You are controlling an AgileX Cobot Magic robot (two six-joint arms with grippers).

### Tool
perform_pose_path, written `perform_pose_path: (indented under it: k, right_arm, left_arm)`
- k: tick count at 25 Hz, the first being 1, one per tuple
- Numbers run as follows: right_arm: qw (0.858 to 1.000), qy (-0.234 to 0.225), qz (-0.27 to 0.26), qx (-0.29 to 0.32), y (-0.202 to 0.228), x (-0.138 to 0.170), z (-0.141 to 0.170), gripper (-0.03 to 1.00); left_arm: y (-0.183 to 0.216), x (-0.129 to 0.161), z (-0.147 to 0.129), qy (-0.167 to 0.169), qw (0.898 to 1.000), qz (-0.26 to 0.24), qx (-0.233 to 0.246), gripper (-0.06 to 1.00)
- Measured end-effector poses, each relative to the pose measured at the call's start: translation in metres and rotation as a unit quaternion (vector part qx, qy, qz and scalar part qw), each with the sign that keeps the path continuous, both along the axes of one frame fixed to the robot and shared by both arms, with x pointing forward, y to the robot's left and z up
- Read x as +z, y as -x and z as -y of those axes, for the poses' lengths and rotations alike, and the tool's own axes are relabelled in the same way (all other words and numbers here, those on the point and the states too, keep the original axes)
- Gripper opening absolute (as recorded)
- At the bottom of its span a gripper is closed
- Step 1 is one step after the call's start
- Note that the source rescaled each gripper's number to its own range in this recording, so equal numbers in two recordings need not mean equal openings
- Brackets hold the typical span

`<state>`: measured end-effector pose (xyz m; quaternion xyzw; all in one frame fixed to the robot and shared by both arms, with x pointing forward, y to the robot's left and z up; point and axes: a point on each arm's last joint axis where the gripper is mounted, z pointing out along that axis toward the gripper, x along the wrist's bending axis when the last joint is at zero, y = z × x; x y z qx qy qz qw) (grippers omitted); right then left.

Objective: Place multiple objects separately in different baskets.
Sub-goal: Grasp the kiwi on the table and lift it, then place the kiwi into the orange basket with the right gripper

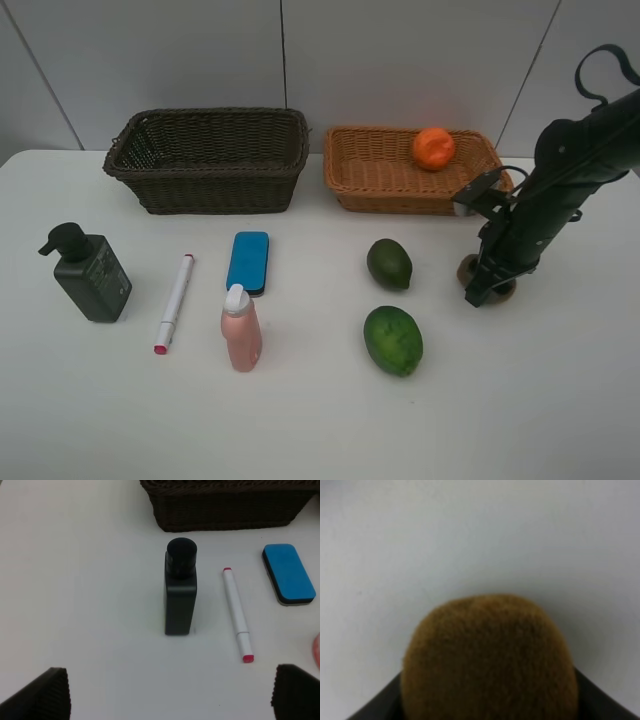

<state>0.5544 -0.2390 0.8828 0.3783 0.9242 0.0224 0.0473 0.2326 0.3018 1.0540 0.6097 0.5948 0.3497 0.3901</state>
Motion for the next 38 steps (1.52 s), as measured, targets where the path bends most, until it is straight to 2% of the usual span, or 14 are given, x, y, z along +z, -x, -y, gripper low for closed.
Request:
perform_pose_path:
  k: [3,6,12,15,18,23,28,33,38]
  right_arm:
    - [1.000,0.000,0.001,-0.001,-0.003,0.015,-0.001,0.02]
    - [1.000,-0.003,0.024,-0.001,-0.013,0.052,-0.002,0.02]
    - [0.993,-0.020,0.116,-0.003,-0.041,0.136,-0.008,0.02]
    - [0.986,-0.030,0.163,-0.003,-0.057,0.162,-0.011,0.02]
    - [0.980,-0.036,0.196,-0.003,-0.075,0.174,-0.014,0.02]
    - [0.979,-0.037,0.202,-0.006,-0.108,0.154,-0.017,0.02]
    - [0.982,-0.039,0.183,-0.020,-0.133,0.114,-0.014,0.02]
    - [0.988,-0.038,0.149,-0.026,-0.143,0.078,-0.013,0.02]
    - [0.989,-0.040,0.140,-0.029,-0.145,0.064,-0.014,0.02]
  left_arm:
    - [0.000,0.000,0.000,0.000,1.000,0.000,0.000,1.00]
    - [0.000,0.000,0.000,0.000,1.000,0.000,0.000,1.00]
    - [0.000,0.000,0.000,0.000,1.000,0.000,0.000,1.00]
    - [0.000,0.000,0.000,0.000,1.000,0.000,0.000,1.00]
    - [0.000,0.000,0.000,0.000,1.000,0.000,0.000,1.00]
    - [0.000,0.000,0.000,0.000,1.000,0.000,0.000,1.00]
    - [0.000,0.000,0.000,0.000,1.000,0.000,0.000,1.00]
    - [0.000,0.000,0.000,0.000,1.000,0.000,0.000,1.00]
    - [0.000,0.000,0.000,0.000,1.000,0.000,0.000,1.00]
